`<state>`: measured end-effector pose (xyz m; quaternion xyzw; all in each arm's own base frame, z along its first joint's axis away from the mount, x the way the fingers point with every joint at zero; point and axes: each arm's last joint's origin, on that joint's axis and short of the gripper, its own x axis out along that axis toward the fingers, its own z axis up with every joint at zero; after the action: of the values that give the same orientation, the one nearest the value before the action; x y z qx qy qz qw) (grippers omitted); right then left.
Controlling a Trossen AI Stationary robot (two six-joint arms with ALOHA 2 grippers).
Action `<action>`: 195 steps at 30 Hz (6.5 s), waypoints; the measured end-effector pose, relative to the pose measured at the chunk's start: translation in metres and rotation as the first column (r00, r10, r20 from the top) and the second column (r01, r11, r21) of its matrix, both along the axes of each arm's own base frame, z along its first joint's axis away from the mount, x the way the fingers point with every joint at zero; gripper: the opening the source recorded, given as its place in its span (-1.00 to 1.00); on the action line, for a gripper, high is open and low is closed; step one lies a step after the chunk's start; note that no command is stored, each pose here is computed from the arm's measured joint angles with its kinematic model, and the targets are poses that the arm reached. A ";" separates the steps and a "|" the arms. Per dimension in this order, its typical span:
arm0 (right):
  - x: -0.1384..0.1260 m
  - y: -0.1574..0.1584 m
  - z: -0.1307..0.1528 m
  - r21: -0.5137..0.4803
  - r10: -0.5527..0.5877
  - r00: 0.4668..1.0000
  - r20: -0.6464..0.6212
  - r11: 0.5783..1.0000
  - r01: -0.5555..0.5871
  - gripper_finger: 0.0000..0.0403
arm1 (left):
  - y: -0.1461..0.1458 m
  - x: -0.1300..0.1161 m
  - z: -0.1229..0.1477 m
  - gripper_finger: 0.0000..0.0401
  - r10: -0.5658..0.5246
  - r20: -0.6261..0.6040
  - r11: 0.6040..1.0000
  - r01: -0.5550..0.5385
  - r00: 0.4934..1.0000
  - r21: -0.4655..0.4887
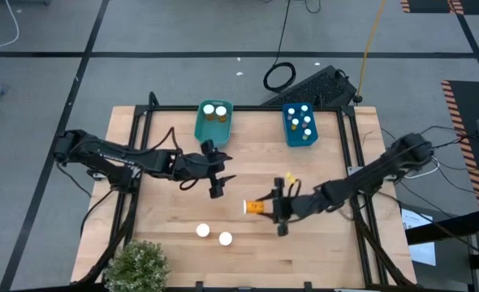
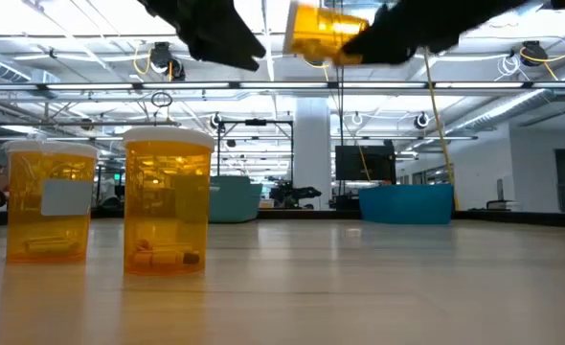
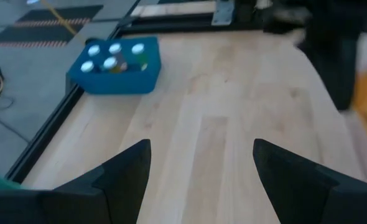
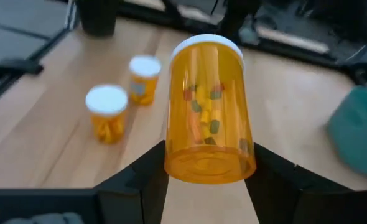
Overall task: Pick and place medicine bottles into bin by pill shape (circle, oval)
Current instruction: Put the right big orange pill bottle into the green bin
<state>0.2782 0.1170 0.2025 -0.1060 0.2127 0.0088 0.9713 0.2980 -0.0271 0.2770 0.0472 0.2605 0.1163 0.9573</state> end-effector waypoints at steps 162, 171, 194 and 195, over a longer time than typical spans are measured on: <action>-0.070 -0.055 0.011 -0.066 -0.099 0.994 -0.053 0.993 0.095 0.56 | 0.204 -0.002 0.031 0.09 0.374 -0.341 0.892 -0.435 0.862 -0.121; -0.070 -0.055 0.010 -0.042 -0.110 0.992 -0.055 0.993 0.108 0.56 | 0.206 0.000 -0.001 0.03 0.456 -0.296 0.850 -0.509 0.839 -0.134; -0.070 -0.055 0.011 -0.037 -0.110 0.993 -0.048 0.993 0.109 0.56 | 0.199 -0.016 -0.080 0.11 0.704 -0.138 0.684 -0.718 0.696 -0.133; -0.070 -0.055 0.011 -0.037 -0.110 0.993 -0.048 0.993 0.109 0.56 | 0.198 -0.016 -0.082 0.14 0.707 -0.143 0.681 -0.721 0.692 -0.125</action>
<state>0.2084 0.0618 0.2133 -0.1104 0.2423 -0.0455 0.9628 0.2818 0.1711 0.1955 -0.1356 0.3069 0.4555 0.8246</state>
